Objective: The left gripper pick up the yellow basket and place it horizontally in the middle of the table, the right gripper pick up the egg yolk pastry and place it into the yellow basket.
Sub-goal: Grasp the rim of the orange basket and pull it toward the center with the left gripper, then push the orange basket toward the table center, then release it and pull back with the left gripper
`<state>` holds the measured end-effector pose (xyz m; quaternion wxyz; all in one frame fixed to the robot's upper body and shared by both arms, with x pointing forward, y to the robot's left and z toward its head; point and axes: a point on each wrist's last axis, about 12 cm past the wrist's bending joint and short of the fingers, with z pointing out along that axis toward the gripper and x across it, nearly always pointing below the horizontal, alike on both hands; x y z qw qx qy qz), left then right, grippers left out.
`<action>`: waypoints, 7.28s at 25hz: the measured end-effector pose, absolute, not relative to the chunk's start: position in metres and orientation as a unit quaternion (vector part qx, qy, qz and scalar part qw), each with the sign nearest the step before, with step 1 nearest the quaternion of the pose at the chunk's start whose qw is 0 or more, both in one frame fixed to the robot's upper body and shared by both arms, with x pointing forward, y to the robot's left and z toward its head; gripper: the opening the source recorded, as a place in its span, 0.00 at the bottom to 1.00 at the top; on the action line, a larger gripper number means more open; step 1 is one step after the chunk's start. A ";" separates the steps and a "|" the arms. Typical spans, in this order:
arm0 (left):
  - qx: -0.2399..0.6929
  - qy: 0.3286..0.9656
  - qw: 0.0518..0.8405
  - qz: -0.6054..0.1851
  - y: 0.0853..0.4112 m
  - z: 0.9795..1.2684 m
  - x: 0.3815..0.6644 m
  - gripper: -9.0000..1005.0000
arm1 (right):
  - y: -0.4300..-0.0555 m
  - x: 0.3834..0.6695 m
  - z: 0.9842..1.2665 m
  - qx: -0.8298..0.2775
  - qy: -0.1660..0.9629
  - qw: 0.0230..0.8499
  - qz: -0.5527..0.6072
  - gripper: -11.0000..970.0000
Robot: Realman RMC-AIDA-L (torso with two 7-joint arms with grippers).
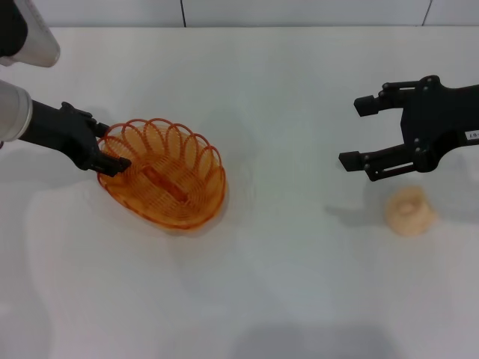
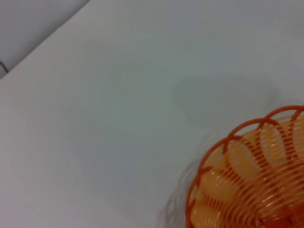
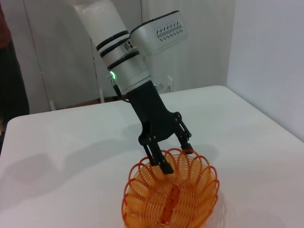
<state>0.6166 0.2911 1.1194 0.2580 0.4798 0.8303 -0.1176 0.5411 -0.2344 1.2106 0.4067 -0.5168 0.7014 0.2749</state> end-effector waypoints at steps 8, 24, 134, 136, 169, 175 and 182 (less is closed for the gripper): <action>0.473 0.833 0.258 -0.121 0.290 1.113 0.614 0.69 | -0.234 0.541 1.211 -0.515 0.703 0.405 0.276 0.88; 0.459 0.838 0.269 -0.119 0.293 1.110 0.614 0.34 | -0.231 0.543 1.215 -0.517 0.701 0.406 0.278 0.88; -0.060 0.938 0.195 -0.280 0.235 1.132 0.624 0.10 | -0.250 0.548 1.234 -0.526 0.684 0.435 0.257 0.88; -0.064 0.937 0.194 -0.285 0.232 1.128 0.624 0.10 | -0.250 0.548 1.234 -0.527 0.683 0.435 0.257 0.88; -0.094 0.923 0.215 -0.305 0.210 1.097 0.626 0.10 | -0.255 0.544 1.233 -0.535 0.679 0.433 0.255 0.88; -0.095 0.925 0.204 -0.306 0.208 1.093 0.624 0.10 | -0.254 0.544 1.232 -0.536 0.678 0.432 0.258 0.88; -0.094 0.925 0.203 -0.307 0.208 1.093 0.624 0.10 | -0.254 0.544 1.232 -0.536 0.677 0.432 0.259 0.88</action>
